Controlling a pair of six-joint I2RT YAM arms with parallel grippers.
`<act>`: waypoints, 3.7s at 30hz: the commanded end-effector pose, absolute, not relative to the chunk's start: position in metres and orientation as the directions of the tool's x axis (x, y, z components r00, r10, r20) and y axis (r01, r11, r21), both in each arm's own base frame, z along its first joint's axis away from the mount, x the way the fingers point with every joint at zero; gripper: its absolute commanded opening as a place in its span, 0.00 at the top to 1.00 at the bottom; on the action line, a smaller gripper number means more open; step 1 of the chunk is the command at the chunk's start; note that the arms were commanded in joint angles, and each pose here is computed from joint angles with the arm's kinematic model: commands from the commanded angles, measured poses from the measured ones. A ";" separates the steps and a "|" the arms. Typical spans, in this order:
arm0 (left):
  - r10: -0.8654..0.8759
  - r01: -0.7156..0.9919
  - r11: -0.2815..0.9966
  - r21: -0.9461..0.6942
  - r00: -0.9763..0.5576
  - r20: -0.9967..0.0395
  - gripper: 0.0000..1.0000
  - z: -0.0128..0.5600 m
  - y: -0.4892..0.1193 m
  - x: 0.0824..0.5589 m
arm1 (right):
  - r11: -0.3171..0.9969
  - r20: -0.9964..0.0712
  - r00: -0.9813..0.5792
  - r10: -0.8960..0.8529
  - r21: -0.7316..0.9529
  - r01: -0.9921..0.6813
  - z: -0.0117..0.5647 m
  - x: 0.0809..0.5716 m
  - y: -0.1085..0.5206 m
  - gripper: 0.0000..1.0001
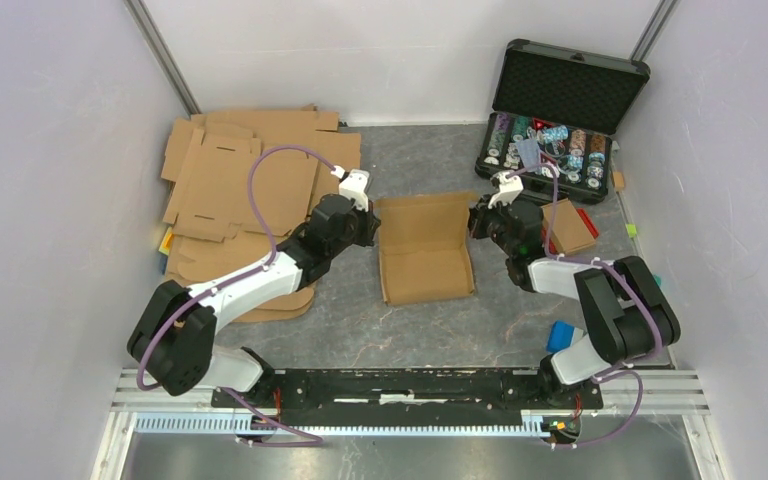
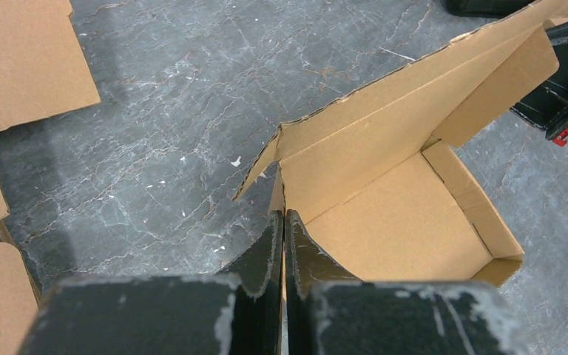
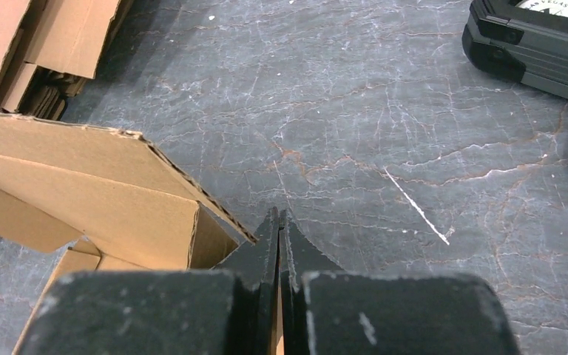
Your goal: Fold the paper box
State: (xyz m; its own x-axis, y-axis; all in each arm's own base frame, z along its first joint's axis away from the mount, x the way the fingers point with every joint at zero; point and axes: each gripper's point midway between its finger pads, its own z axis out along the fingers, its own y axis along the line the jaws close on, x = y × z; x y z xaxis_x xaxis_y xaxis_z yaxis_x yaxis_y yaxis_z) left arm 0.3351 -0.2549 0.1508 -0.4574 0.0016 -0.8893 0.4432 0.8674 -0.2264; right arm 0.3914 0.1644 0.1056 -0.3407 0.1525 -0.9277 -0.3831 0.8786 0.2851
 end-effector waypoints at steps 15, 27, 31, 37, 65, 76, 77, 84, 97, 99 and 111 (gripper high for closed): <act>-0.023 0.484 0.823 -0.298 -0.496 -0.868 0.98 0.144 -0.291 0.305 | 0.834 -0.963 -0.233 0.132 0.235 -0.499 0.114 0.326 0.183 1.00; -0.003 0.457 0.843 -0.285 -0.525 -0.851 0.98 0.115 -0.266 0.281 | 0.831 -0.956 -0.266 0.121 0.244 -0.500 0.101 0.304 0.181 1.00; 0.002 0.458 0.843 -0.283 -0.527 -0.850 0.98 0.111 -0.261 0.275 | 0.835 -0.953 -0.284 0.101 0.236 -0.496 0.096 0.296 0.180 1.00; -0.002 0.451 0.851 -0.270 -0.511 -0.859 0.98 0.117 -0.256 0.276 | 0.906 -0.933 -0.349 0.090 0.222 -0.361 0.085 0.300 0.157 0.93; 0.019 0.490 0.832 -0.258 -0.491 -0.871 0.97 0.132 -0.262 0.277 | 0.809 -0.742 -0.642 0.195 0.491 -0.322 0.086 0.261 0.187 1.00; 0.015 0.493 0.831 -0.259 -0.484 -0.875 0.97 0.134 -0.260 0.274 | 0.954 -0.731 -0.645 0.222 0.300 -0.012 0.074 0.268 0.124 1.00; 0.016 0.491 0.832 -0.256 -0.483 -0.875 0.97 0.133 -0.259 0.274 | 0.955 -0.729 -0.648 0.220 0.295 -0.008 0.072 0.265 0.122 1.00; 0.019 0.495 0.831 -0.252 -0.479 -0.878 0.97 0.134 -0.259 0.274 | 0.933 -0.677 -0.722 0.147 0.337 -0.126 0.055 0.236 0.136 1.00; 0.026 0.503 0.827 -0.251 -0.480 -0.877 0.97 0.134 -0.258 0.272 | 0.705 -0.616 -0.750 0.239 0.642 -0.303 0.083 0.225 0.203 1.00; 0.027 0.507 0.824 -0.254 -0.482 -0.876 0.97 0.133 -0.260 0.271 | 0.687 -0.601 -0.761 0.246 0.662 -0.300 0.084 0.224 0.207 1.00; 0.024 0.446 0.866 -0.226 -0.488 -0.872 0.97 0.129 -0.248 0.278 | 0.886 -0.718 -0.695 0.047 0.351 -0.303 0.070 0.219 0.149 0.74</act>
State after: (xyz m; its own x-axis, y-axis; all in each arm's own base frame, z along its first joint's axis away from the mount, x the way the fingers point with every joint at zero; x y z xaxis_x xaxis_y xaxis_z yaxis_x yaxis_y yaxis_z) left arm 0.2744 -0.2521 0.1253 -0.5006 0.0199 -0.8655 0.4618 0.8517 -0.2475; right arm 0.2258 0.1753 0.0733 -0.7392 0.1131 -0.6639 -0.2988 0.8284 0.4738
